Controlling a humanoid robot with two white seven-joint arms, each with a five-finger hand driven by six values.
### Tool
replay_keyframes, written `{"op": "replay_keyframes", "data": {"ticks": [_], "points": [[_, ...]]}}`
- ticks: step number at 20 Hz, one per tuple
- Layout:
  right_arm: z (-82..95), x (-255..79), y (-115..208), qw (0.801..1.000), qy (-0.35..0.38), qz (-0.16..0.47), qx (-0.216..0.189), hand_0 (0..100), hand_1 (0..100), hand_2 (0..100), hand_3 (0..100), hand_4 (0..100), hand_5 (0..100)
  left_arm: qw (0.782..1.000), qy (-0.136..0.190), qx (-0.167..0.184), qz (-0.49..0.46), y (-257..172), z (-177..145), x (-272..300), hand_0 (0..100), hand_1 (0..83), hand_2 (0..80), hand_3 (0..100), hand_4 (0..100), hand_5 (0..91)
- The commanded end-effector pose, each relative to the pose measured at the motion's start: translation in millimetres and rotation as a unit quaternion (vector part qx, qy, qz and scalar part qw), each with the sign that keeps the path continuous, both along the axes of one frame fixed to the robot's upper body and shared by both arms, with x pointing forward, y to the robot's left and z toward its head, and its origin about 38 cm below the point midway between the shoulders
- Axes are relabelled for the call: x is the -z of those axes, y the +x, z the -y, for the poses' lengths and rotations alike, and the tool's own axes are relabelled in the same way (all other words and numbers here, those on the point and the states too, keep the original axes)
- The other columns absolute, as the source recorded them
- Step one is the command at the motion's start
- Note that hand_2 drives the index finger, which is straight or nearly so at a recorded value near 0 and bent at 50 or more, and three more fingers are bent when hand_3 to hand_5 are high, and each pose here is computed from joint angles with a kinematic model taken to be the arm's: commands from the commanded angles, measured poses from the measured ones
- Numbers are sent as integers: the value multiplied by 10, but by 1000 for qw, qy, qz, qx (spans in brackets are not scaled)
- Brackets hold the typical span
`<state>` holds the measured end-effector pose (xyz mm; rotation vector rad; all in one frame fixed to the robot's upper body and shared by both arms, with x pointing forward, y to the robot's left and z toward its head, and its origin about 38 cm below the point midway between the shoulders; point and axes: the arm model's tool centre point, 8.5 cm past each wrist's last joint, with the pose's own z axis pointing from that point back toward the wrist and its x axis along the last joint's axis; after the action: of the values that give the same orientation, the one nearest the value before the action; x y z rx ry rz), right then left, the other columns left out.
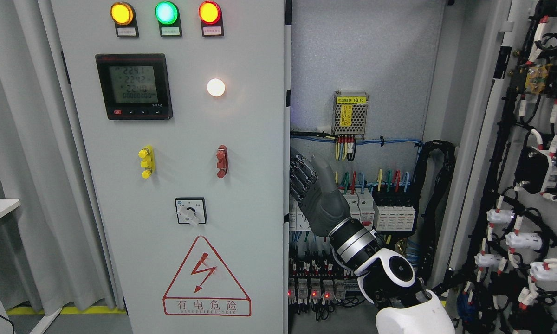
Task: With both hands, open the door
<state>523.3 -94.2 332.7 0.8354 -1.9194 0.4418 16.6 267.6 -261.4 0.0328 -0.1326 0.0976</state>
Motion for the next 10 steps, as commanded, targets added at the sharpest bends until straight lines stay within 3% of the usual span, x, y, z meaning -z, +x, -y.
{"op": "replay_keyframes", "data": {"ticks": [1, 10], "points": [[18, -3, 9, 1000, 16, -13, -14, 218, 0, 0, 0, 0, 0, 1000, -2, 2, 22, 245, 12, -7, 296, 0, 28, 28, 38, 0], [61, 0, 3, 999, 25, -15, -16, 218, 0, 0, 0, 0, 0, 1000, -2, 2, 23, 250, 13, -7, 295, 0, 27, 28, 37, 0]]}}
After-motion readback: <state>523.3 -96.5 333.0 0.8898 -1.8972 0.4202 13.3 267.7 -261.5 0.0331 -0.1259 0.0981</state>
